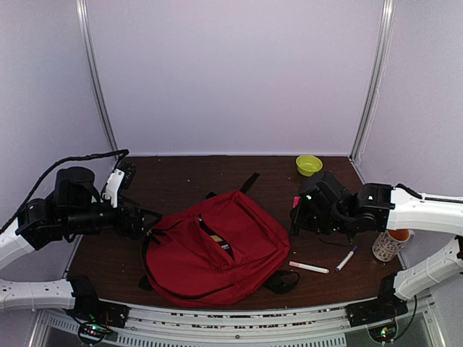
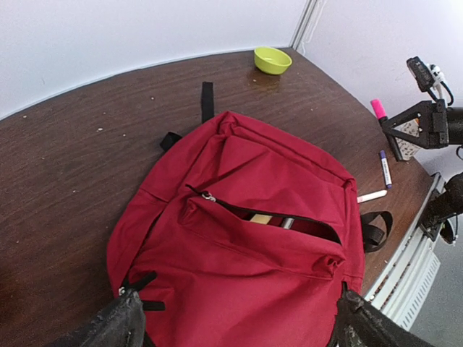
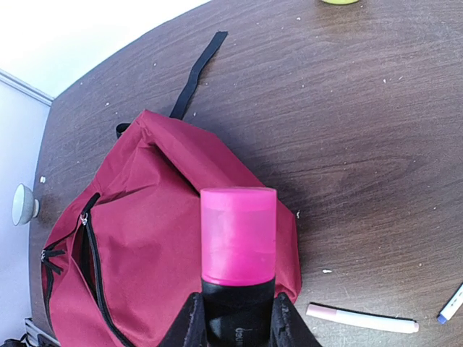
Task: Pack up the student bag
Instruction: Pass from the right arm to the left
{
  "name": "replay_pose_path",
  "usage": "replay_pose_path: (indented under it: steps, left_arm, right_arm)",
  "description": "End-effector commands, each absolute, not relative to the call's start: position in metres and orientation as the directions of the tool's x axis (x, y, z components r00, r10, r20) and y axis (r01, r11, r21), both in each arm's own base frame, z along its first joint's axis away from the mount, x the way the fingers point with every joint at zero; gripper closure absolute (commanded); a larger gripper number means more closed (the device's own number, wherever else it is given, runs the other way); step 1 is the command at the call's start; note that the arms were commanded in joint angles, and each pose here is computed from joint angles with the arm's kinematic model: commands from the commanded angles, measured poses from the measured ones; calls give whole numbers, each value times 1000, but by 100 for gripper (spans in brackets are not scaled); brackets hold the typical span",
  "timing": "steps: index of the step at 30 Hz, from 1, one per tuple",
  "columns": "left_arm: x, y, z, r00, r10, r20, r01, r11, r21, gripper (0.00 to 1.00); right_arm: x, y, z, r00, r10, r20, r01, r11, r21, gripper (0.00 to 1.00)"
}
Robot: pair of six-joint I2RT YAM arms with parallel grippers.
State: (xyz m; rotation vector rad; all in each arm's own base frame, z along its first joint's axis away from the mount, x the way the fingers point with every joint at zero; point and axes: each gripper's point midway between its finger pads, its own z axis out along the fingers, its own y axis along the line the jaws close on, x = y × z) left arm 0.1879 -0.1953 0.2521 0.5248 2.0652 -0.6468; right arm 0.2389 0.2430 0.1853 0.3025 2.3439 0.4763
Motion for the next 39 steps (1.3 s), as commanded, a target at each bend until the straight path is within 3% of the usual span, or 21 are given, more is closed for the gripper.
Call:
replay_pose_path:
  steps: [1,10,15,25,39]
  left_arm:
    - [186,-220,261,-507,73,-859,645,693,-322,7]
    - [183,-260,255,-546,31,-837,702,563,-437,13]
    - [178,-275,252,-558,44,-829,726,510,-462,16]
    - [163,-285,263,-594,74,-801,746,423,-514,25]
    - [156,-301,263,-656,120,-745,729,358,-584,33]
  right_arm:
    - [241,233,195,-677,380,-631,103,897,429,100]
    - [238,252,208,-690,384,-613,41,867,497,100]
    - [227,295,238,-682,276,-678,-170,841,514,100]
    - [186,360,260,-450,-159,-879,-635,749,190,100]
    - [141,393,242,-130,-478,-869,-801,567,-192,100]
